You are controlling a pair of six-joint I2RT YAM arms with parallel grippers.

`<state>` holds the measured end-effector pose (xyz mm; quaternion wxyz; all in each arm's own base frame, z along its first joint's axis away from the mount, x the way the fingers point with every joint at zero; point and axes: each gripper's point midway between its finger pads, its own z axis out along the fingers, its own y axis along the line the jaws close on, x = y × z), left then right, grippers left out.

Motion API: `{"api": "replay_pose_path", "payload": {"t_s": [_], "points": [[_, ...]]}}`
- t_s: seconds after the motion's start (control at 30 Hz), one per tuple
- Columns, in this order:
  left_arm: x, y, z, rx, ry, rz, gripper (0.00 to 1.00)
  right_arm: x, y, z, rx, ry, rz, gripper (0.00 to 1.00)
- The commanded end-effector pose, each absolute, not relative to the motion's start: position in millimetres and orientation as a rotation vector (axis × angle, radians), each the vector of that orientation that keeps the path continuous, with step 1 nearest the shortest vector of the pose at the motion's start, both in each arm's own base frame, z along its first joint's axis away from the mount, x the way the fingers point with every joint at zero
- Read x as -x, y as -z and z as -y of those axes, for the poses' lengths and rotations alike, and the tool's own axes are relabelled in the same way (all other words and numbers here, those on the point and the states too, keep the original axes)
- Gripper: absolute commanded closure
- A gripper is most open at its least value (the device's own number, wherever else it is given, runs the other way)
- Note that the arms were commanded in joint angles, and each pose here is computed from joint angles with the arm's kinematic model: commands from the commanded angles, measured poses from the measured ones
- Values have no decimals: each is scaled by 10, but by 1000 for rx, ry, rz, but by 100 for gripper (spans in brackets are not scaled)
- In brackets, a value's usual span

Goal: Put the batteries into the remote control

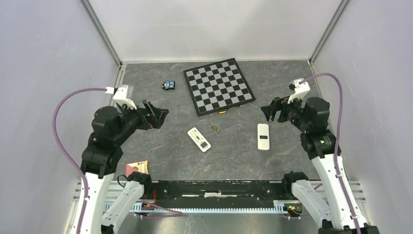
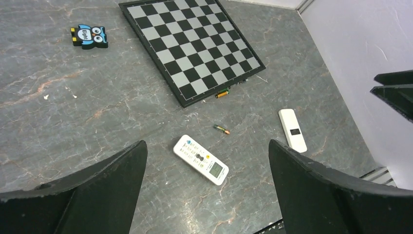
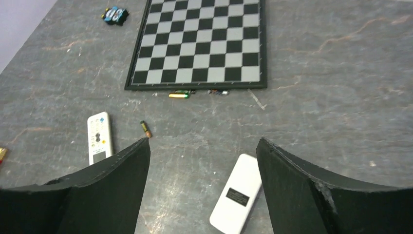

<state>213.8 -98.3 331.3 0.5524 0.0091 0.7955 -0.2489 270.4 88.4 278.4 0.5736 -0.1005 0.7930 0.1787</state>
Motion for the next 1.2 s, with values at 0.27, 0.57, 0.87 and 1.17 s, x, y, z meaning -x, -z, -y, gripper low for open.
{"api": "replay_pose_path", "payload": {"t_s": [0.27,0.57,0.87,1.17], "points": [[-2337,-3030,1145,7,704,-1815,0,-2539,-2196,-2006,388,-808,-1761,3],[-2453,-2828,850,211,590,-1745,0,-2416,-1604,-3126,667,-584,-1894,2],[-2466,-2814,640,312,495,-1724,0,-2510,-882,-3880,923,-231,-2024,2],[-2527,-2709,638,355,491,-1764,0,-2676,-461,-3946,906,-144,-2195,4]]}}
